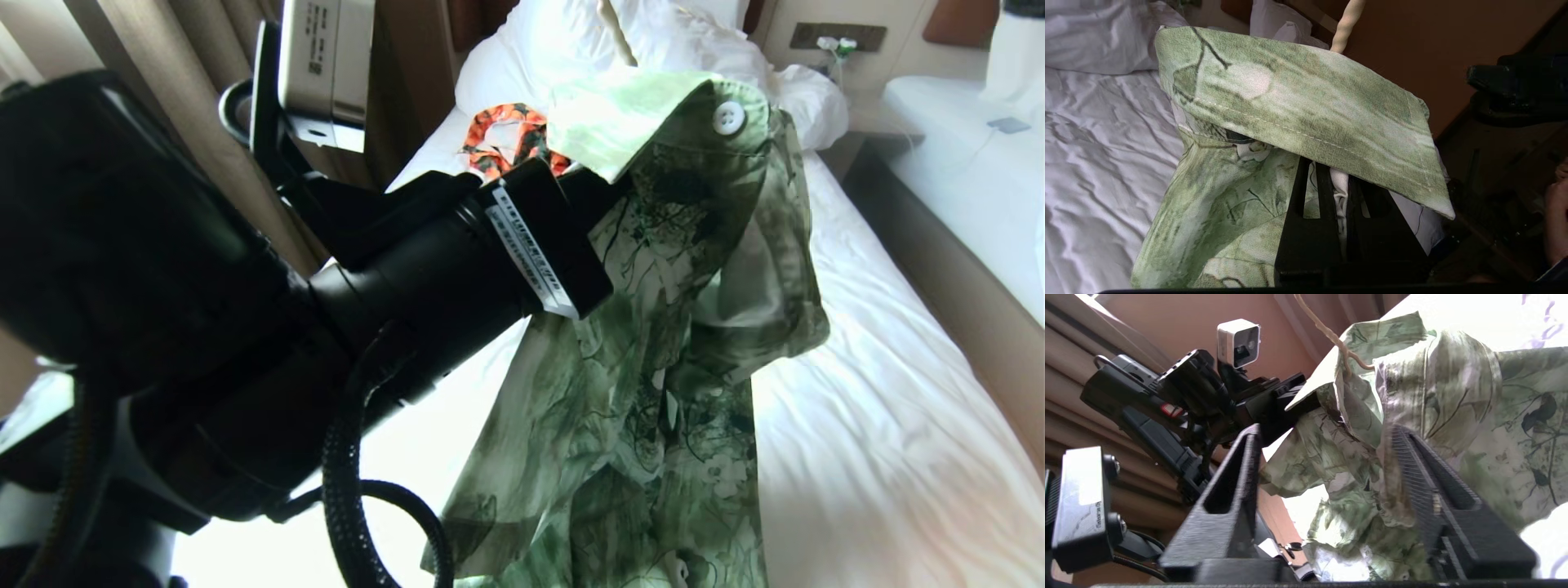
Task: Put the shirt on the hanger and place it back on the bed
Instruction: Hook the other side of the shirt onto the hanger
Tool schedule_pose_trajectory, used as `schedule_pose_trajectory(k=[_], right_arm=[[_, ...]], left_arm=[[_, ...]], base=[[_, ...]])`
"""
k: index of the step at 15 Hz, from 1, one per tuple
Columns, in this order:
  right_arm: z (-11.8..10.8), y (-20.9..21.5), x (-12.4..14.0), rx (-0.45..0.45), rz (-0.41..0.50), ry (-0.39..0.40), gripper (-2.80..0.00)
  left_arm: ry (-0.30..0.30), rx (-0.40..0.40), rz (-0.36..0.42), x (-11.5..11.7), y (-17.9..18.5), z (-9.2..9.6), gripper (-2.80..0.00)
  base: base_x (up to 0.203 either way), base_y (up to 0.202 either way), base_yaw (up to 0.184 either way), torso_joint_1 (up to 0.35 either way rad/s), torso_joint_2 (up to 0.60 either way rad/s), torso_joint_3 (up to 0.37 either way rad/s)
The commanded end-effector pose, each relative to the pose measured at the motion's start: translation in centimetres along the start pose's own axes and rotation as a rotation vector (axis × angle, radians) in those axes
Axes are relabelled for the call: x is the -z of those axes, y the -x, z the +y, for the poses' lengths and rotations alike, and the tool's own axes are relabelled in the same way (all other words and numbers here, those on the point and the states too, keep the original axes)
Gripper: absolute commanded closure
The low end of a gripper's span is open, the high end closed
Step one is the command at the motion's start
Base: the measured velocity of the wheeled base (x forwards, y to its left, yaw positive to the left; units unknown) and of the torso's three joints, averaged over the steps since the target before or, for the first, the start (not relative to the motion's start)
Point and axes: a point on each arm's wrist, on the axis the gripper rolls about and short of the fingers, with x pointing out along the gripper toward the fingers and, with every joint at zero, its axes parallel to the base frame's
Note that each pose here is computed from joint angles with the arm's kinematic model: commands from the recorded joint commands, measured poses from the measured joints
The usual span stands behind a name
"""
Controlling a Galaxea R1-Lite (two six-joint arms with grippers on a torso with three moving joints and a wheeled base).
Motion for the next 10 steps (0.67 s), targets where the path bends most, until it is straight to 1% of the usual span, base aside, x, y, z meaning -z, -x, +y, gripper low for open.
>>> schedule_pose_trajectory(k=[1, 2, 4, 6, 7, 8, 10], right_arm=[[-1.1, -2.5, -0.6, 0.043, 0.06, -0.002, 0.0], [-1.5, -3.1, -0.4, 0.069, 0.068, 0.027, 0.0], [-1.3, -2.7, -0.8, 0.064, 0.038, 0.099, 0.0], [-1.2, -2.6, -0.8, 0.065, 0.034, 0.209, 0.0], [-1.1, -2.5, -0.8, 0.065, 0.034, 0.229, 0.0], [-1.0, -2.3, -0.7, 0.06, 0.034, 0.231, 0.0], [-1.0, -2.3, -0.4, 0.06, 0.051, 0.256, 0.0]], left_arm=[[0.008, 0.015, -0.002, -0.2, -0.4, -0.5, 0.0], [0.01, 0.017, 0.002, -0.2, -0.5, -0.6, 0.0], [0.01, 0.024, 0.006, -0.1, -0.6, -0.6, 0.0], [0.013, 0.03, 0.031, 0.8, -1.2, -0.7, 0.0], [0.014, 0.031, 0.042, 1.4, -1.6, -0.7, 0.0], [0.015, 0.032, 0.054, 2.0, -2.1, -0.7, 0.0], [0.016, 0.033, 0.062, 2.6, -2.7, -0.7, 0.0]], base=[[0.0, 0.0, 0.0, 0.0, 0.0, 0.0], [0.0, 0.0, 0.0, 0.0, 0.0, 0.0], [0.0, 0.0, 0.0, 0.0, 0.0, 0.0], [0.0, 0.0, 0.0, 0.0, 0.0, 0.0], [0.0, 0.0, 0.0, 0.0, 0.0, 0.0], [0.0, 0.0, 0.0, 0.0, 0.0, 0.0], [0.0, 0.0, 0.0, 0.0, 0.0, 0.0]])
